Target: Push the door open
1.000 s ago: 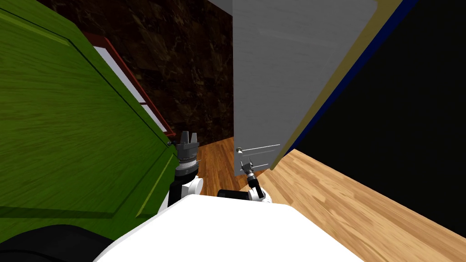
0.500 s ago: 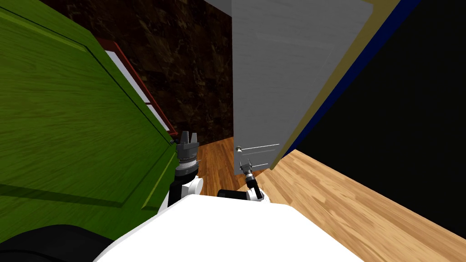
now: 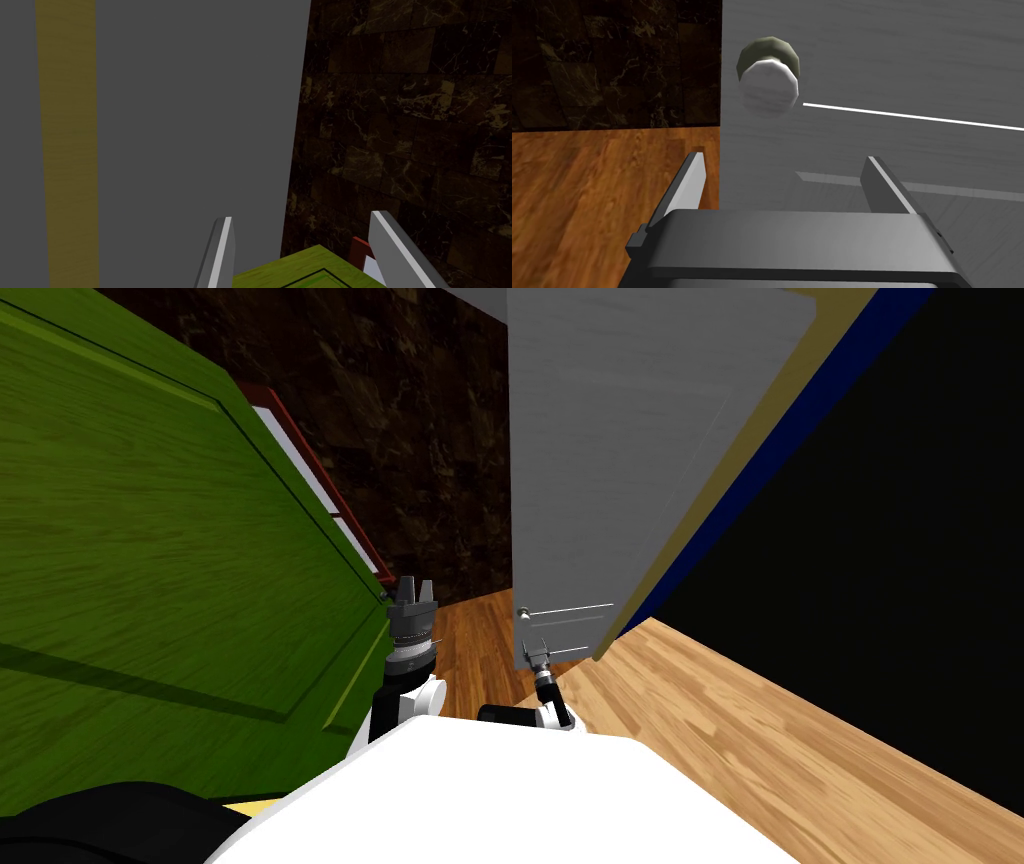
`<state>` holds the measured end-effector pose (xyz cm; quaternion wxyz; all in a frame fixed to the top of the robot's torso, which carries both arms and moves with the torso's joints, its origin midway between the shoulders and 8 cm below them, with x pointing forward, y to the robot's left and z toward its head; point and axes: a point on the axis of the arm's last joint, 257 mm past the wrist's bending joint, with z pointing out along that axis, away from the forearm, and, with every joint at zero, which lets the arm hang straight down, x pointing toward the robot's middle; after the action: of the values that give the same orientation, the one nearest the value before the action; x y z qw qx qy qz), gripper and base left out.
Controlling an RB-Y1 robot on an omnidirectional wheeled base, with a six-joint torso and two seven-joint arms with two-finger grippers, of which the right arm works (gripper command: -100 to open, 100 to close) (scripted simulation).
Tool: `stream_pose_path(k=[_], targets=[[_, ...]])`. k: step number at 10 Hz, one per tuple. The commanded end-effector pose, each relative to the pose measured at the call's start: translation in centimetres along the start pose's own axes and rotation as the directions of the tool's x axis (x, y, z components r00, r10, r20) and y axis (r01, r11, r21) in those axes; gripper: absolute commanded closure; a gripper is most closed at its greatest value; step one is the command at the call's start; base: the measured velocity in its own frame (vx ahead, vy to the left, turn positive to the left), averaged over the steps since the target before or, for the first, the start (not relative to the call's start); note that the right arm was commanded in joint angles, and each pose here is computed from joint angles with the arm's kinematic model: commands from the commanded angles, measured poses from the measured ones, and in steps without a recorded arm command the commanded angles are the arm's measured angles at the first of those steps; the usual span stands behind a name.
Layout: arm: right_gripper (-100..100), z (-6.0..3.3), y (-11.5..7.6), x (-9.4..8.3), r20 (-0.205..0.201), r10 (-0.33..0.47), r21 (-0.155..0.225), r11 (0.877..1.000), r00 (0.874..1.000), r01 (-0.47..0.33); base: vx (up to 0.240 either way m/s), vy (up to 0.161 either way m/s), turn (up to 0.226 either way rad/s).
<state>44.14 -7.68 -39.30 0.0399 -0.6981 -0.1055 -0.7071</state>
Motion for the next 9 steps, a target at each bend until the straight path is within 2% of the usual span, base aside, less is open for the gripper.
stream_pose_path(k=[1, 2, 3, 4, 7, 9], targets=[[-100, -0.04, -0.5, 0.1, 0.002, 0.05, -0.003, 0.999, 0.999, -0.05, -0.043, -0.027, 0.034], [-100, -0.03, -0.9, 0.2, 0.003, 0.084, -0.004, 0.996, 0.996, -0.084, -0.041, -0.024, 0.028], [-100, -0.06, -0.7, 0.1, 0.003, 0.061, -0.003, 0.998, 0.998, -0.061, -0.019, -0.011, 0.006], [-100, -0.28, 0.9, -0.5, 0.008, 0.036, -0.008, 0.999, 0.999, -0.036, 0.076, 0.012, 0.02], [-100, -0.37, 2.7, -0.9, 0.013, 0.008, -0.015, 1.0, 1.0, -0.008, 0.187, 0.044, 0.021], [-100, -0.2, 2.7, -0.8, 0.011, 0.015, -0.02, 1.0, 1.0, -0.015, 0.206, 0.051, 0.027]])
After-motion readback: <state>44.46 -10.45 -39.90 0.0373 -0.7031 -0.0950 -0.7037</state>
